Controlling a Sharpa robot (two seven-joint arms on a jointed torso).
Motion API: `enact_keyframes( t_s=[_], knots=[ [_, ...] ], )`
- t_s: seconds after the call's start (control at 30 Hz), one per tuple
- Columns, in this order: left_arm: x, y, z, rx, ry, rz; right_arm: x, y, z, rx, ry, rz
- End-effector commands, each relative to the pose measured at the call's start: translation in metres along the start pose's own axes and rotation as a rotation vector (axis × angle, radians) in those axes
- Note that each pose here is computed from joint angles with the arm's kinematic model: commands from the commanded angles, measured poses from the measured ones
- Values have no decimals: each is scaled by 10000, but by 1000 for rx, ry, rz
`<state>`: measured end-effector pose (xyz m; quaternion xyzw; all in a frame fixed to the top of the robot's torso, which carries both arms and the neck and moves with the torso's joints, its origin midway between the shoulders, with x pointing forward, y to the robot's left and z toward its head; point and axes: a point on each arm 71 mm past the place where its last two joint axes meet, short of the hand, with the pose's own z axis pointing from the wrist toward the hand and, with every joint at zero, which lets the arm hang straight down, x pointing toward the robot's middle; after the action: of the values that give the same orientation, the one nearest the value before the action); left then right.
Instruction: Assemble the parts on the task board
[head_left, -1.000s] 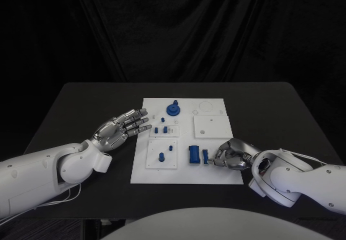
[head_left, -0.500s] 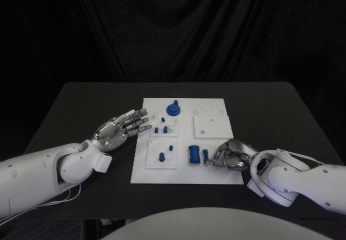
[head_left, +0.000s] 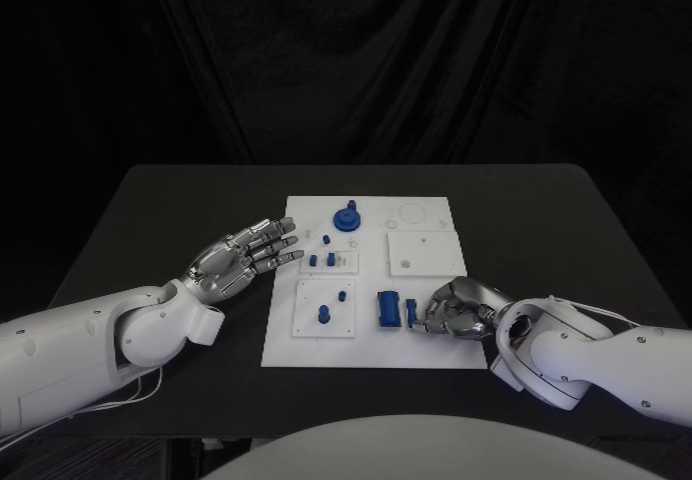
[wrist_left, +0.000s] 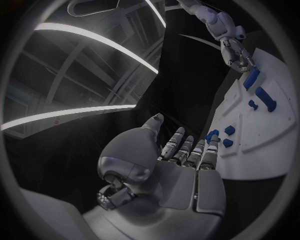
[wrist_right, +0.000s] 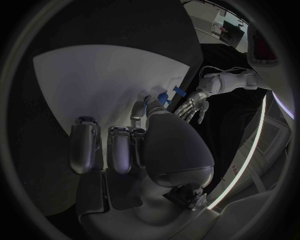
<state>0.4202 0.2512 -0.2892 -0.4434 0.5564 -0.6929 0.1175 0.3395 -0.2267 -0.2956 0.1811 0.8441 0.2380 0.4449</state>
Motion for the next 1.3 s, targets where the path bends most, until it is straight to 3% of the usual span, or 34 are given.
enact_keyframes(
  t_s=[0.03, 0.37, 0.63, 0.8, 1.0, 1.13, 1.3],
  knots=[
    [16, 1, 3, 9, 15, -12, 12, -10, 7, 14, 2, -5],
    [15, 1, 1, 9, 15, -12, 39, 2, 8, 9, 30, -16],
    [23, -22, -11, 41, 4, -7, 0, -1, -46, -23, 10, -22],
    [101, -45, -44, 79, -10, 10, -119, 36, -97, -101, -68, -4],
    [216, -83, -78, 111, -10, 13, -376, 163, -110, -210, -181, 24],
    [281, -153, -73, 139, -7, 20, -546, 244, -126, -274, -258, 50],
    [350, -319, -35, 193, -8, 49, -756, 331, -132, -360, -348, 107]
  ],
)
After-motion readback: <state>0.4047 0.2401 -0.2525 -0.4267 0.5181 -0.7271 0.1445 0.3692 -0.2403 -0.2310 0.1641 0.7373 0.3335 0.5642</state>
